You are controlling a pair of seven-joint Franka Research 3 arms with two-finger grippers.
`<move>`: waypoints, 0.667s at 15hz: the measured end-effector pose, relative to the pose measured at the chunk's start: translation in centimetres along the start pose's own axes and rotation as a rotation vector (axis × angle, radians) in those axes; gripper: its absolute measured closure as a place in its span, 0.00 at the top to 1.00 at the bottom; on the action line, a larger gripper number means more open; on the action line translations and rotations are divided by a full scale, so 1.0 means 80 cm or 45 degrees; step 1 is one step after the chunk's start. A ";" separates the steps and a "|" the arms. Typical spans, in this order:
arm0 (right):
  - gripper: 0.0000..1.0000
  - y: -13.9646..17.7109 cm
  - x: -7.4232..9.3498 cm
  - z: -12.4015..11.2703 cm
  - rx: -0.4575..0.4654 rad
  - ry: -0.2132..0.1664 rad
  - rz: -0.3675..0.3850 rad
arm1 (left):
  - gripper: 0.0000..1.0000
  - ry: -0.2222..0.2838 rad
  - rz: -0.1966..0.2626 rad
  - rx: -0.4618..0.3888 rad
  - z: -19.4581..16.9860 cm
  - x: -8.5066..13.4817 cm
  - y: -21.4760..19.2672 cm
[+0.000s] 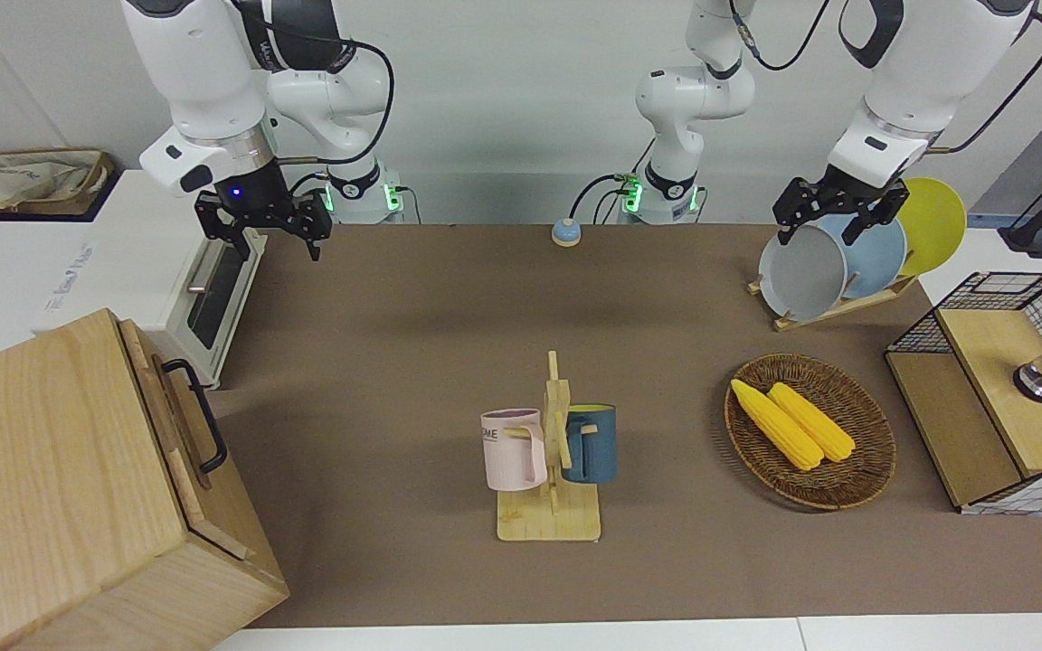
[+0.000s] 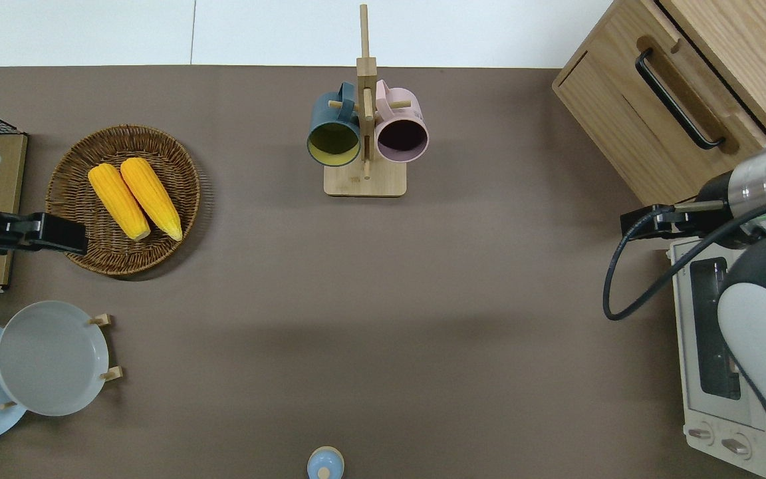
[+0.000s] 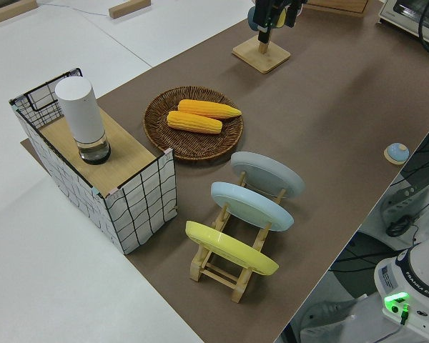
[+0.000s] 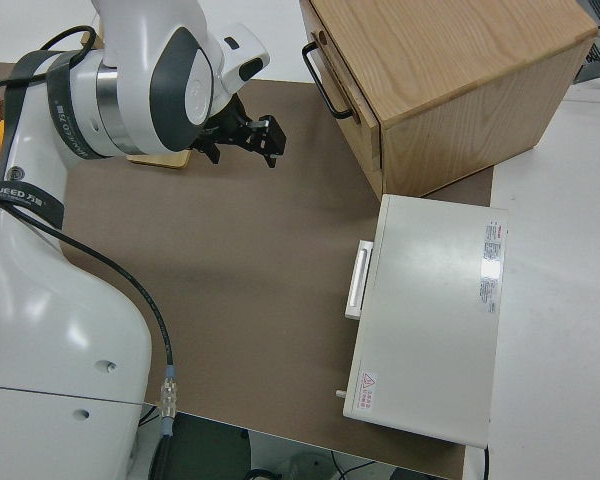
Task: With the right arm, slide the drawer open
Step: 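Raise the right arm and swing it toward the wooden drawer handle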
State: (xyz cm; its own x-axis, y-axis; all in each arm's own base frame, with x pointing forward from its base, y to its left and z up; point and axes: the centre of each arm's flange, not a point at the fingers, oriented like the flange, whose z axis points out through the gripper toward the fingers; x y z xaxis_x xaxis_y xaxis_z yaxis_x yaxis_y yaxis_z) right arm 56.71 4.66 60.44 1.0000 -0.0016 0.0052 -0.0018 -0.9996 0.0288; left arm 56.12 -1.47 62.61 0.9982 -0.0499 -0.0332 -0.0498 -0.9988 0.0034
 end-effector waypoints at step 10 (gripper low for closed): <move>0.99 0.000 0.000 -0.011 0.001 0.019 0.001 | 1.00 0.000 0.000 0.000 0.000 0.000 0.000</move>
State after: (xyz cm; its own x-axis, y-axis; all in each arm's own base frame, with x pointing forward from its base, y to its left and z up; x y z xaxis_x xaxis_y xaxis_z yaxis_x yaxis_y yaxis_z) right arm 56.74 4.65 61.34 0.9998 -0.0024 0.0198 -0.0029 -0.9996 0.0282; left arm 56.12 -1.47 62.61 0.9982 -0.0499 -0.0332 -0.0498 -0.9988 0.0034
